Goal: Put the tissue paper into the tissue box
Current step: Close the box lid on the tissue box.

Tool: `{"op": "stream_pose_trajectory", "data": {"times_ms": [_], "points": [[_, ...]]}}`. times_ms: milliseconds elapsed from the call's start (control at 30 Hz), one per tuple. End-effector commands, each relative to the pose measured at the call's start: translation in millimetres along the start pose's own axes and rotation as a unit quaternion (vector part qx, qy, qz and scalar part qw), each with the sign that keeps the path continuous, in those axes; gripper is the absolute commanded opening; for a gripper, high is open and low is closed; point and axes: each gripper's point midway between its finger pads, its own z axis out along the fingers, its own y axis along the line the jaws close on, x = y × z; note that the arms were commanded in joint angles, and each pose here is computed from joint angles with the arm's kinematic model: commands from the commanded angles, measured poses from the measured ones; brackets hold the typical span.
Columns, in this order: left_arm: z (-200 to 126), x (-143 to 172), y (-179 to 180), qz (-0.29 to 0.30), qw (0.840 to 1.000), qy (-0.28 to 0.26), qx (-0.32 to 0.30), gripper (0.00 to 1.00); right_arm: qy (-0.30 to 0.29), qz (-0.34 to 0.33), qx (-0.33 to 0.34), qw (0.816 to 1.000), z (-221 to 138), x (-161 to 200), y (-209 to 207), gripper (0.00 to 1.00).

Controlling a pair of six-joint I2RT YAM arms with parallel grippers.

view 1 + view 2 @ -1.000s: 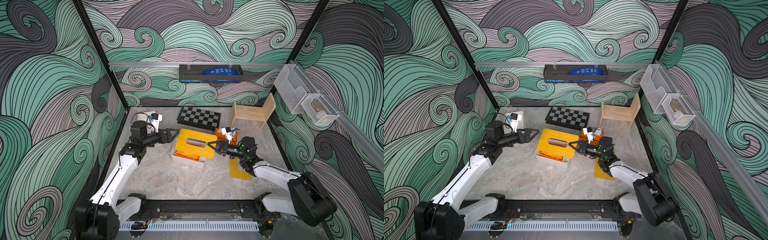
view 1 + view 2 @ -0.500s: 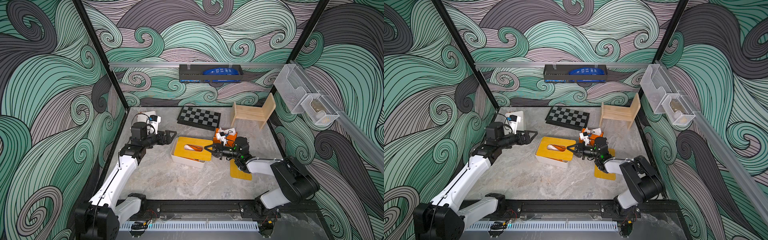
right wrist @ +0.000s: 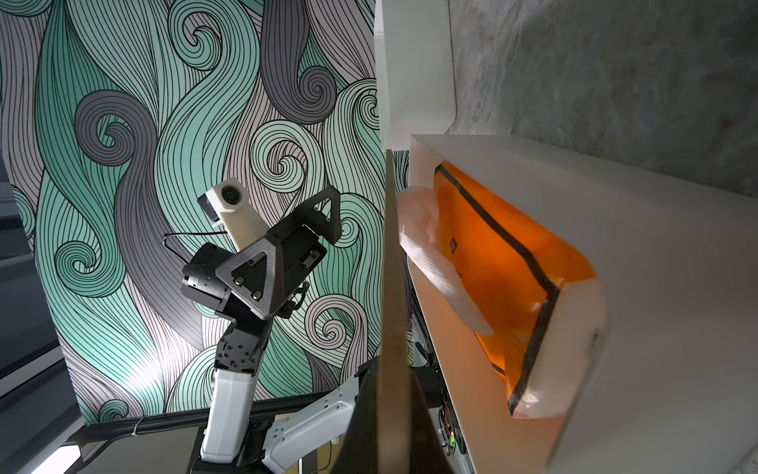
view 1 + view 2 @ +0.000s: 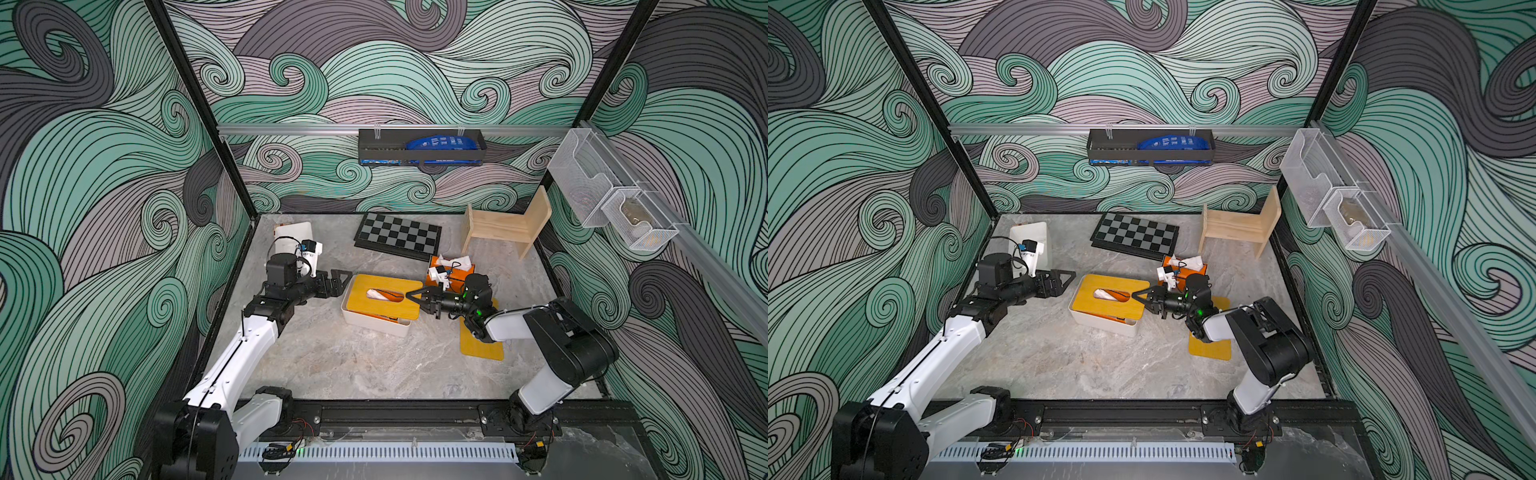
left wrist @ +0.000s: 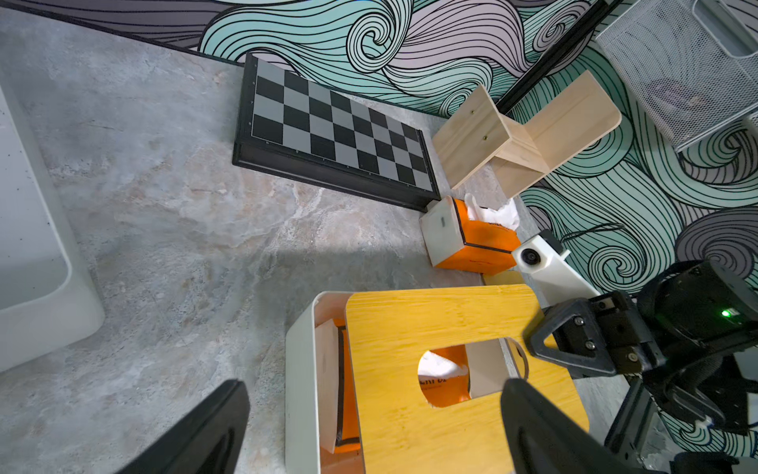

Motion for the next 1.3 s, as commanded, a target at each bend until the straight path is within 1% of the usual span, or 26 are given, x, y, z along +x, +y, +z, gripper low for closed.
{"op": "stream_pose_trajectory", "data": {"times_ms": [0, 333, 633, 1267], "points": [[0, -7, -2, 0.018, 1.0, -0.016, 0.002, 0.99, 0.002, -0.021, -0.024, 1.0, 3, -4, 13, 0.0], [3, 0, 1, 0.008, 1.0, -0.008, 0.003, 0.99, -0.004, -0.009, -0.036, 0.999, 9, -7, 5, 0.0], [5, 3, 2, 0.006, 1.0, -0.003, 0.005, 0.99, 0.008, 0.0, -0.045, 0.999, 16, -1, 0, 0.0], [7, 8, 1, 0.002, 1.0, 0.007, 0.01, 0.99, -0.011, -0.006, -0.028, 1.0, 18, -7, -6, 0.0]]}}
